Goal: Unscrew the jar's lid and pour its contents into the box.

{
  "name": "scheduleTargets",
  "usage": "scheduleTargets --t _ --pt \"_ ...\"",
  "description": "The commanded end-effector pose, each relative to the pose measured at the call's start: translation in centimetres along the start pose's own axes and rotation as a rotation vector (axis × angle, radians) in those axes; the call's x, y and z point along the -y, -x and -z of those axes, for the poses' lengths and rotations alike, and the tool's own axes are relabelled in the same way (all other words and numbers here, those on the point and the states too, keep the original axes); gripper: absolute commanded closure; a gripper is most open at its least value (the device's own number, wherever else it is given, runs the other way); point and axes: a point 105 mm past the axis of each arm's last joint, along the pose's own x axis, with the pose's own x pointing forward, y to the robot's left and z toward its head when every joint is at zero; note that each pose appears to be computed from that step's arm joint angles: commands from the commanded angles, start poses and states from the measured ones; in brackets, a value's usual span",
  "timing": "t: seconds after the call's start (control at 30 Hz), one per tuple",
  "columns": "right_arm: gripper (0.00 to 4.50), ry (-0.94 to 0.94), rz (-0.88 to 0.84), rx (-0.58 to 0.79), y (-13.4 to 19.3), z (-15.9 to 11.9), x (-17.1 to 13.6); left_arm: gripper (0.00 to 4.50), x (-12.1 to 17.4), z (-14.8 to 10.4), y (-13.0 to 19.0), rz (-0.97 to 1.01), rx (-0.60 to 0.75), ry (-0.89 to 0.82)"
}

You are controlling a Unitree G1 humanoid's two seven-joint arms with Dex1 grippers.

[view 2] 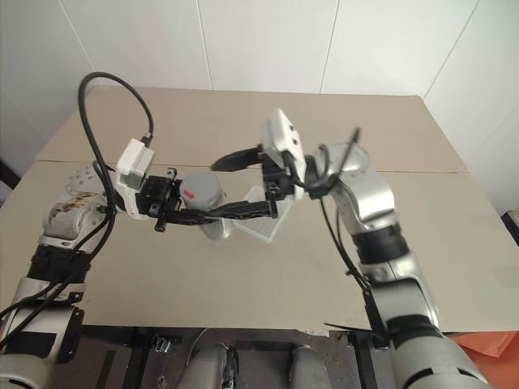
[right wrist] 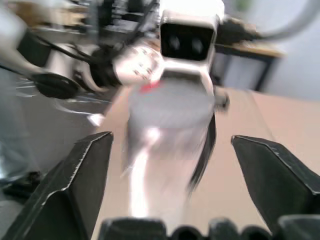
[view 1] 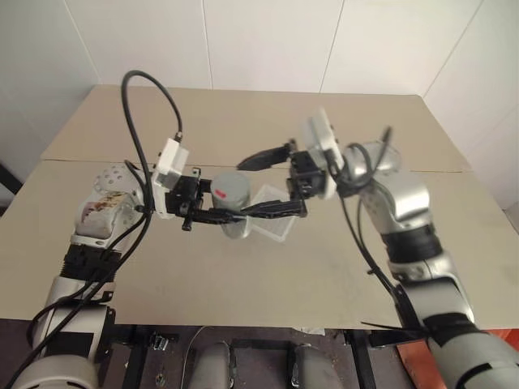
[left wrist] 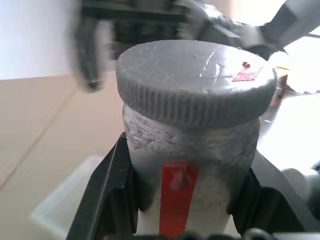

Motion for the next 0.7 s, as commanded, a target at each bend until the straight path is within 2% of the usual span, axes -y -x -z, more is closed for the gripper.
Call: scheduleTargets --t 0.03,0.13,0.27,0.43,0.57,0.7 --pt "0.03 0.068 0.144 0.052 -0.6 -3.5 -0.5 2.57 -0.9 -0.1 0.3 -0.091 0.011 -0.033" --pt "0.03 0.036 0.223 0.042 -2.2 -4.0 -1.0 2.57 -1.0 0.3 -0.1 -0.117 0.013 -0.026" --pt "0.03 0.016 0.315 -0.012 -4.6 -3.3 -0.5 2.57 -0.8 0.4 -0.7 -0.12 0.023 -0.02" --pt "0.03 -0.023 0.376 -0.042 -6.0 -2.3 0.8 2.57 -0.8 0.2 -0.7 -0.119 0.023 -0.025" --pt "0.03 -0.042 0.435 -0.06 -5.4 -1.8 2.2 2.57 -0.9 -0.1 -0.3 -0.124 0.018 -0.034" --pt "0.03 -0.034 0.445 -0.091 -3.3 -0.9 2.5 2.57 -0.8 -0.4 0.5 -0.135 0.016 -0.037"
